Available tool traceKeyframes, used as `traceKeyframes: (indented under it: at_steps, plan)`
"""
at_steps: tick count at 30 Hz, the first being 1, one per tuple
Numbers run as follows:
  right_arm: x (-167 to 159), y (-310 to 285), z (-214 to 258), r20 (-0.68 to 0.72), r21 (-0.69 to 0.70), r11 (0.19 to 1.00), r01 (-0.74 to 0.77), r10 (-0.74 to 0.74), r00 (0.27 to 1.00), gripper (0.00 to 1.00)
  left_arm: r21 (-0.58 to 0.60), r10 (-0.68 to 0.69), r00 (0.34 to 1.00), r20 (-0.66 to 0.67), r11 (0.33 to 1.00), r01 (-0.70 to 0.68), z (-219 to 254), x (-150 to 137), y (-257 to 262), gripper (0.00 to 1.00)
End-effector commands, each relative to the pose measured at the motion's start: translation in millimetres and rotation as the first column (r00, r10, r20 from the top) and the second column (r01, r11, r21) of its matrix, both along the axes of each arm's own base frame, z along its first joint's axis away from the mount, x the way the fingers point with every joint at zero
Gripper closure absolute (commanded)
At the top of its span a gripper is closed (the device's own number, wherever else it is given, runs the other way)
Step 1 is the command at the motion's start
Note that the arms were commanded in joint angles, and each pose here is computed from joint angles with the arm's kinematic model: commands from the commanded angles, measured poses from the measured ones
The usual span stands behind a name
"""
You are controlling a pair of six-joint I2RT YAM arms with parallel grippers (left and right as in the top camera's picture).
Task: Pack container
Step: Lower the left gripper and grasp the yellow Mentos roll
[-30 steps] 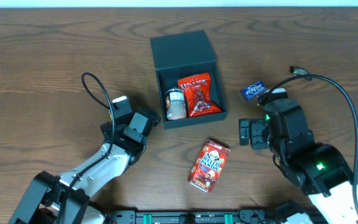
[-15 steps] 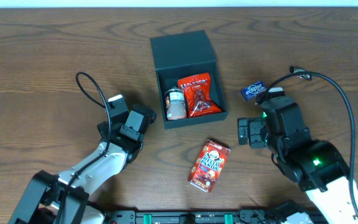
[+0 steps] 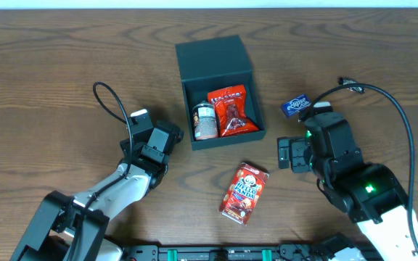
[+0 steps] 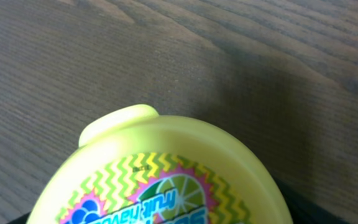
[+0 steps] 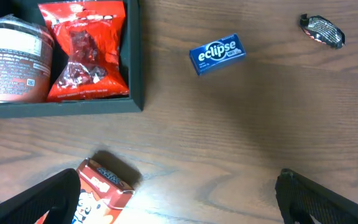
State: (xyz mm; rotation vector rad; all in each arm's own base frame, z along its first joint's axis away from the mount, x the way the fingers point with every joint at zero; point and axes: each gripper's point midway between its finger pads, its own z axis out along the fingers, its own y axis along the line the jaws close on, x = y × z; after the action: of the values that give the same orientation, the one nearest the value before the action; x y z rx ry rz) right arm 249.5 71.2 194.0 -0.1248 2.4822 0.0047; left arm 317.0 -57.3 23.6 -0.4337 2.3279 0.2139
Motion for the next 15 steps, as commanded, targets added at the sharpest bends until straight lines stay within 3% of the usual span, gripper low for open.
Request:
traceKeyframes:
  at_steps: [1, 4, 9, 15]
  plan:
    - [0.8, 0.3, 0.5, 0.006, -0.01, 1.0, 0.0, 0.0, 1.0, 0.01, 0.012, 0.002, 1.0, -0.009, 1.0, -0.002, -2.8, -1.5, 2.6, 0.29]
    - [0.8, 0.3, 0.5, 0.006, -0.01, 1.0, 0.0, 0.0, 1.0, 0.01, 0.011, 0.002, 1.0, -0.009, 1.0, -0.002, -2.8, -1.5, 2.5, 0.39]
    - [0.8, 0.4, 0.5, 0.006, -0.01, 1.0, 0.0, 0.0, 1.0, 0.01, 0.012, 0.002, 1.0, -0.01, 1.0, -0.002, -2.8, -1.5, 2.6, 0.4]
    - [0.8, 0.3, 0.5, 0.006, -0.01, 1.0, 0.0, 0.0, 1.0, 0.01, 0.012, 0.002, 1.0, -0.01, 1.0, -0.002, -3.0, -1.7, 2.6, 0.56]
